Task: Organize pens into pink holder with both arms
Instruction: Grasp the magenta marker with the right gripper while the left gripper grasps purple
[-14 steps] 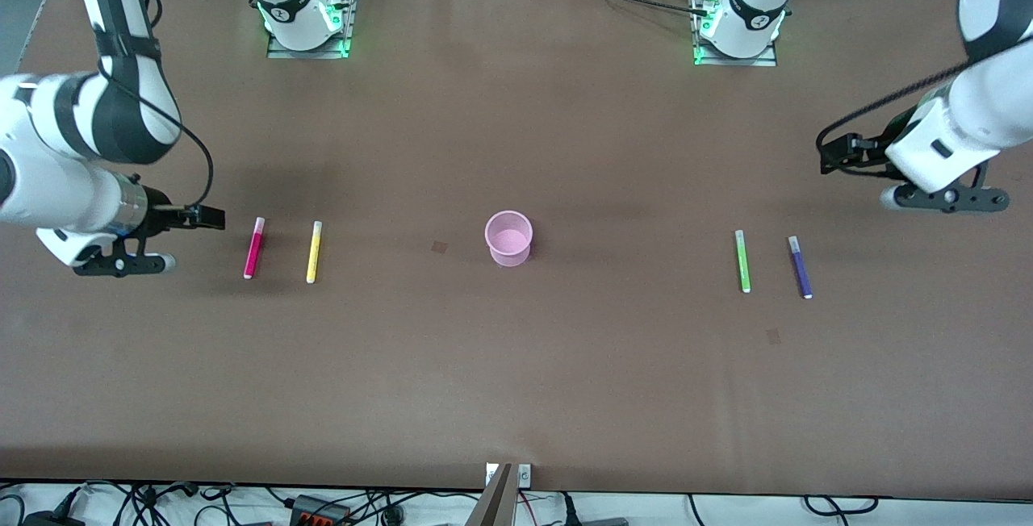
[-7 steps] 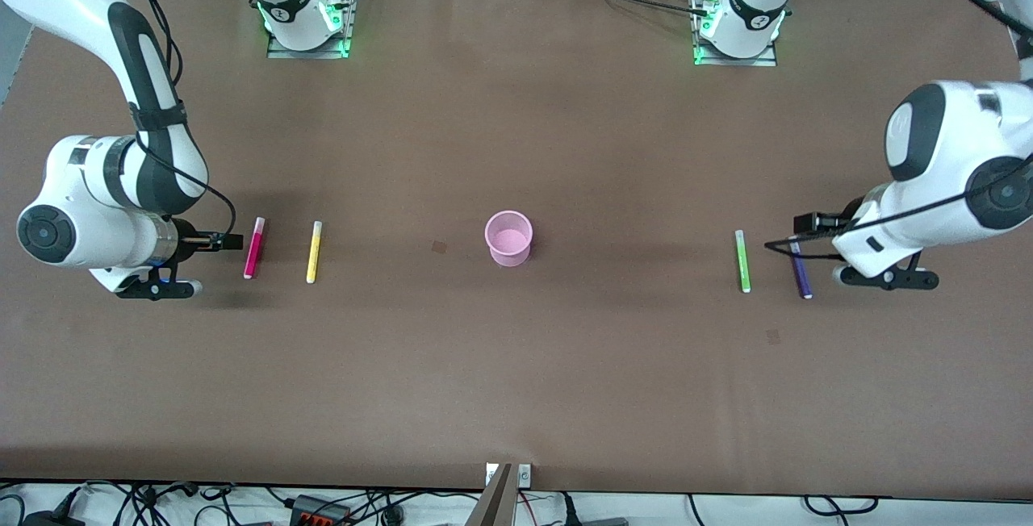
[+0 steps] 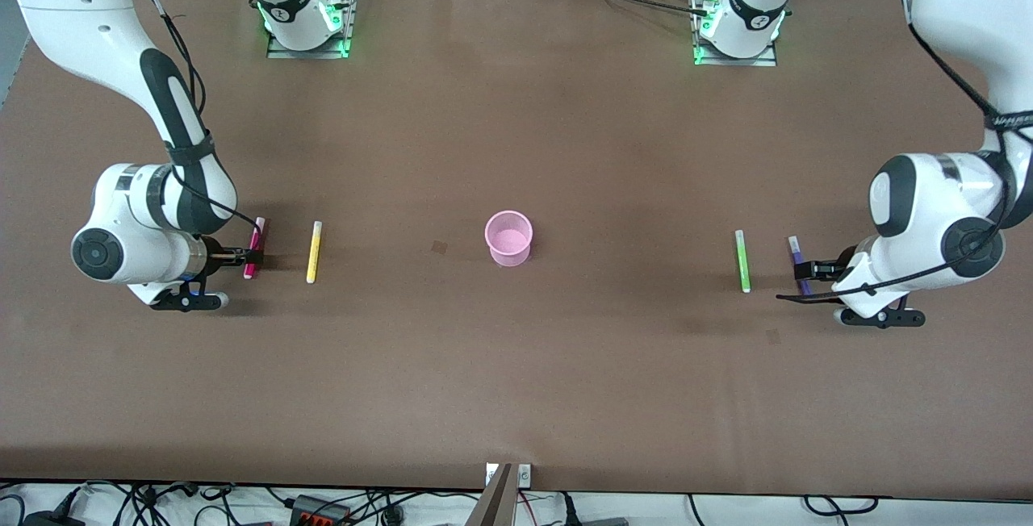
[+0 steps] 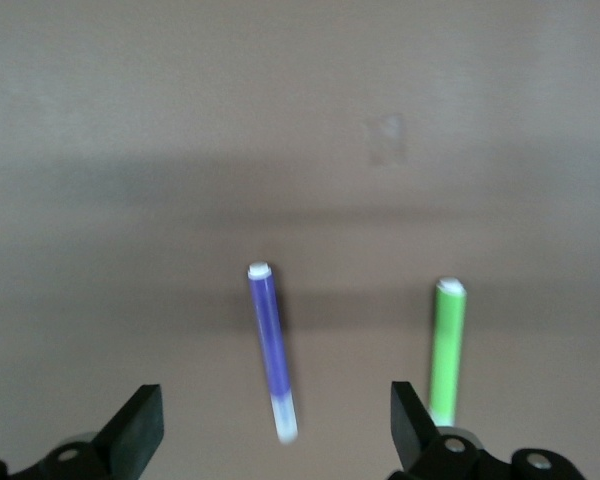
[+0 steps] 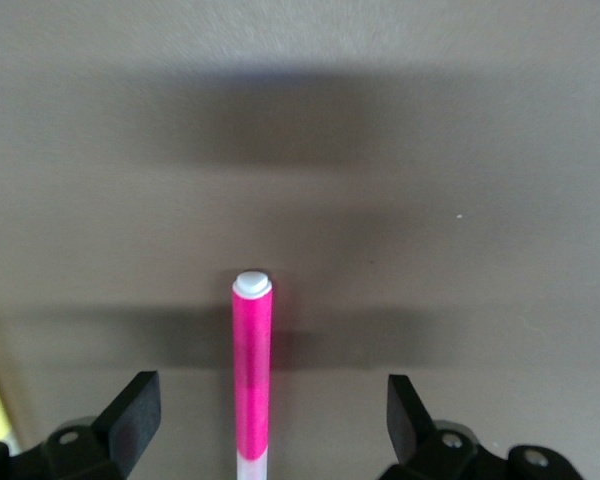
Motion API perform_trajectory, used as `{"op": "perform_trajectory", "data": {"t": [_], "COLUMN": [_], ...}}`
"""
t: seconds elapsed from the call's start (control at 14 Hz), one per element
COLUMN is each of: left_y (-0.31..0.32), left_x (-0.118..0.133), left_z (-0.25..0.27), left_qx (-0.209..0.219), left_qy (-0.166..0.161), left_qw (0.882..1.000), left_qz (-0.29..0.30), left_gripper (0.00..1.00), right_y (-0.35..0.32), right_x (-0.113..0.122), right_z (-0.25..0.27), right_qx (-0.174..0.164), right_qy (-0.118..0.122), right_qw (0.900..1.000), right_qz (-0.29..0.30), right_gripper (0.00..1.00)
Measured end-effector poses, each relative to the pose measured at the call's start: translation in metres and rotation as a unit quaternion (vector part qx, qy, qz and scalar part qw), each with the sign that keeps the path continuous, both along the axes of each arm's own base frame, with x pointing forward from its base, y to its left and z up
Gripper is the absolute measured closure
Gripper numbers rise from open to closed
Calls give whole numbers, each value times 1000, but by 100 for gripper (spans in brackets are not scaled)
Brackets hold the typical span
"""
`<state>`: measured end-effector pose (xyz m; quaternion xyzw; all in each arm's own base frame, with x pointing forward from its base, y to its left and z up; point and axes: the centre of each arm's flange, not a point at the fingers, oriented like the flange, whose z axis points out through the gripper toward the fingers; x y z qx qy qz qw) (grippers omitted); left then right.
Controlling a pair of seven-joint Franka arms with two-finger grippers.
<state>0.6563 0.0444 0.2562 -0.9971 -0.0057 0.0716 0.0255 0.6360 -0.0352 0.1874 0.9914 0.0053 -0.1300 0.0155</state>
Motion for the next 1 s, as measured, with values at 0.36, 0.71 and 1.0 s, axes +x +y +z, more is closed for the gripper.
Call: {"op": "perform_trajectory", "data": {"t": [0.36,0.71,1.0], "left_y": [18,20,23], "left_x": [-3,-6,-7], "left_z": [-52,-79,-86], "left_qx": [-6,-9,-10], "left_qy": [11,17,19], "left_qw": [1000,1000,1000], "left_qz": [6,3,4], "left_gripper": [18,37,56], "right_y": [-1,-2,-1], "right_x": [-1,2,4], "right_z": [-9,-18,-16], "right_qx": [0,0,0], "right_qy": [5,-11,-14], "right_qw": [1000,1000,1000], "right_qz": [-1,0,1], "right_gripper": [11,19,41]}}
